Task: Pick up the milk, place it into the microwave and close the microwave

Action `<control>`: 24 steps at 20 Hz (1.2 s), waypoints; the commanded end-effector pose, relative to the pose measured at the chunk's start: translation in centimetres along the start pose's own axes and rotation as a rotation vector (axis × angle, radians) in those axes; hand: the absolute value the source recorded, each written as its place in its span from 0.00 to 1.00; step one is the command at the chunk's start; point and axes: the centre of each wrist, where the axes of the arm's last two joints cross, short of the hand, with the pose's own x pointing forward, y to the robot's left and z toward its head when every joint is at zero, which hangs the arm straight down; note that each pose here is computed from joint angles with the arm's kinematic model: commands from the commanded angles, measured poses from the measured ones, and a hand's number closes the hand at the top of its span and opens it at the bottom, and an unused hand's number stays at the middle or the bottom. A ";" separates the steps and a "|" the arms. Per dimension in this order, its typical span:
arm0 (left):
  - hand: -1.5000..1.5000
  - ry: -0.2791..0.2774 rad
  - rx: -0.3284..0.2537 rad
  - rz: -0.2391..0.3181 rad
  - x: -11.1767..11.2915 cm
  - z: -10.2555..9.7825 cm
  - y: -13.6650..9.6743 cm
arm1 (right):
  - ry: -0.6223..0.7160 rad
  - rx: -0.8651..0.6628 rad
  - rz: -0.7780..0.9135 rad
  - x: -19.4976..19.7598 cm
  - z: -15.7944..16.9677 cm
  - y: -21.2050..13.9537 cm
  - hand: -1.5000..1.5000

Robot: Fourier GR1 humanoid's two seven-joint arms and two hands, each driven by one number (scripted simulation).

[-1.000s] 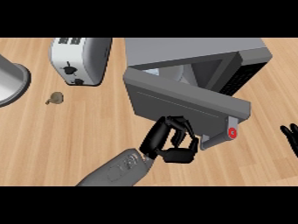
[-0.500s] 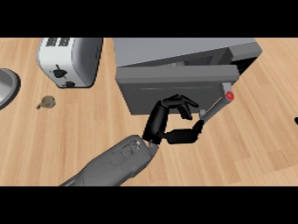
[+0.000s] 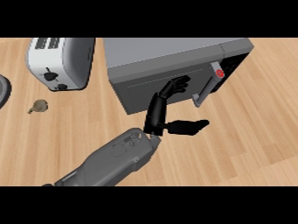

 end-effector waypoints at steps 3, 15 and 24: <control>0.00 -0.012 0.108 0.051 1.5 -2.2 0.4 | -0.028 0.003 0.128 0.9 -1.7 -1.6 1.00; 0.00 -0.020 0.139 0.054 1.4 -2.8 0.4 | -0.029 -0.005 0.186 0.7 -3.0 -3.1 1.00; 0.00 -0.048 0.117 0.081 1.7 -2.6 0.0 | -0.049 -0.093 -0.168 -3.2 -2.9 -0.1 0.00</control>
